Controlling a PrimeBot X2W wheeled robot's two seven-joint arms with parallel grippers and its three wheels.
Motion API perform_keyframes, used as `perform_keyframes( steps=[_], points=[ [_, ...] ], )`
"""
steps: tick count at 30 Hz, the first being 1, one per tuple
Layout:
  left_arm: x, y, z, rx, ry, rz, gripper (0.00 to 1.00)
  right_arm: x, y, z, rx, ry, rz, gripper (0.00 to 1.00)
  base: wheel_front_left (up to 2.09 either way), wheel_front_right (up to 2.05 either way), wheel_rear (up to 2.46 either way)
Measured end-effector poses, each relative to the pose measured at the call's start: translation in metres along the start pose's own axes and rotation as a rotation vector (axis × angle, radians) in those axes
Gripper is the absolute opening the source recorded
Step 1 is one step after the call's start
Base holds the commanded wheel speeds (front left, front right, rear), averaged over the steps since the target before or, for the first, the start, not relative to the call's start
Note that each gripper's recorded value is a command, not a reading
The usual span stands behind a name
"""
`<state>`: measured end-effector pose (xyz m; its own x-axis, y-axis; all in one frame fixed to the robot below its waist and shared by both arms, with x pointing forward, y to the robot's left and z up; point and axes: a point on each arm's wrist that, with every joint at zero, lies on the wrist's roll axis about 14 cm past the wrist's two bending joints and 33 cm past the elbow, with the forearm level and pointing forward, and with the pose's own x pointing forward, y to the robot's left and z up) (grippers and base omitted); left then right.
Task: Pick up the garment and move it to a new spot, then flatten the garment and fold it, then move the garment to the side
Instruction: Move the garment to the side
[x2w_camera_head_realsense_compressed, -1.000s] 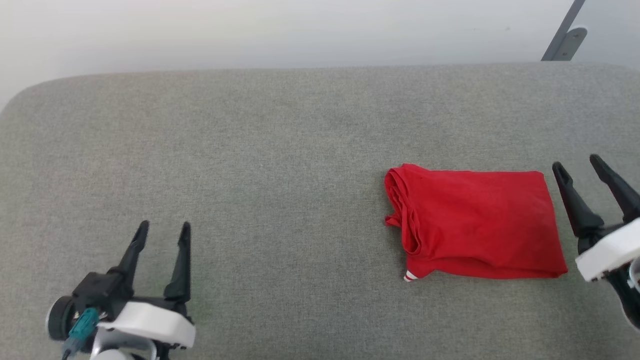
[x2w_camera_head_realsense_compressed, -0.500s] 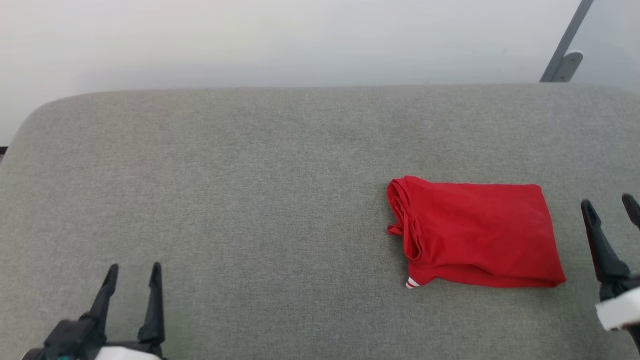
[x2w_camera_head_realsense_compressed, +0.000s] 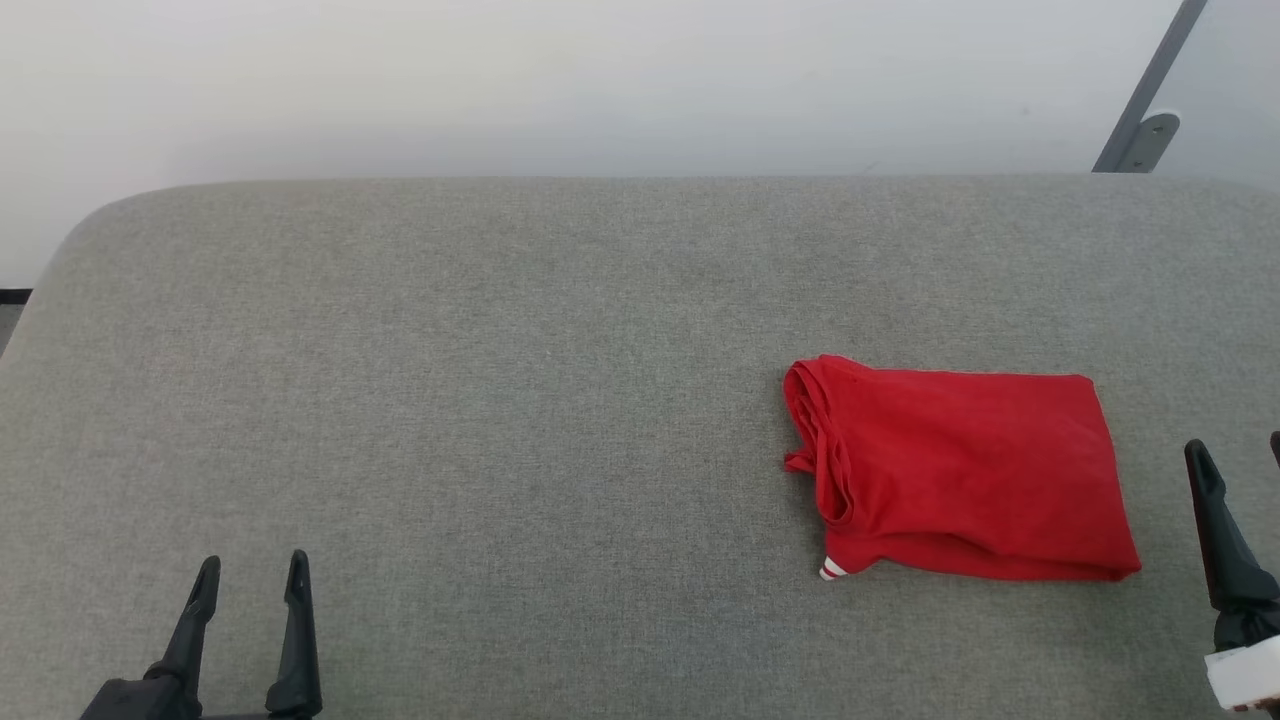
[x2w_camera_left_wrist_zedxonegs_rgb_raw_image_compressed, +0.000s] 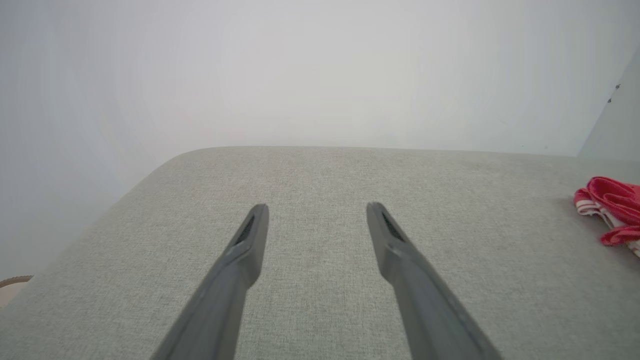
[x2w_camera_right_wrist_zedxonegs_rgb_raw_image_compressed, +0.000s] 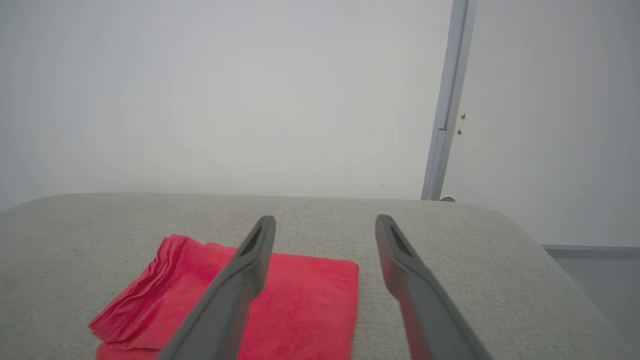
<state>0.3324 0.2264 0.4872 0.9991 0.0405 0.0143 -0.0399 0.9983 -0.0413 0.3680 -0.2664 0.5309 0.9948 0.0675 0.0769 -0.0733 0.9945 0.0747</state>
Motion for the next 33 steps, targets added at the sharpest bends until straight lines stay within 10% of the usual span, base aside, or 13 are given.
perform_keyframes(
  steps=[15, 33],
  points=[
    [0.017, -0.009, 0.000, 0.008, -0.003, -0.017, 1.00, 0.021, 0.003, -0.028, -0.041, 0.187, 0.037, 1.00, 0.00, 0.00, 0.00],
    [0.107, -0.043, -0.018, 0.016, -0.005, -0.132, 1.00, 0.055, -0.030, -0.123, -0.130, 0.980, 0.081, 1.00, 0.00, 0.00, 0.00]
  ],
)
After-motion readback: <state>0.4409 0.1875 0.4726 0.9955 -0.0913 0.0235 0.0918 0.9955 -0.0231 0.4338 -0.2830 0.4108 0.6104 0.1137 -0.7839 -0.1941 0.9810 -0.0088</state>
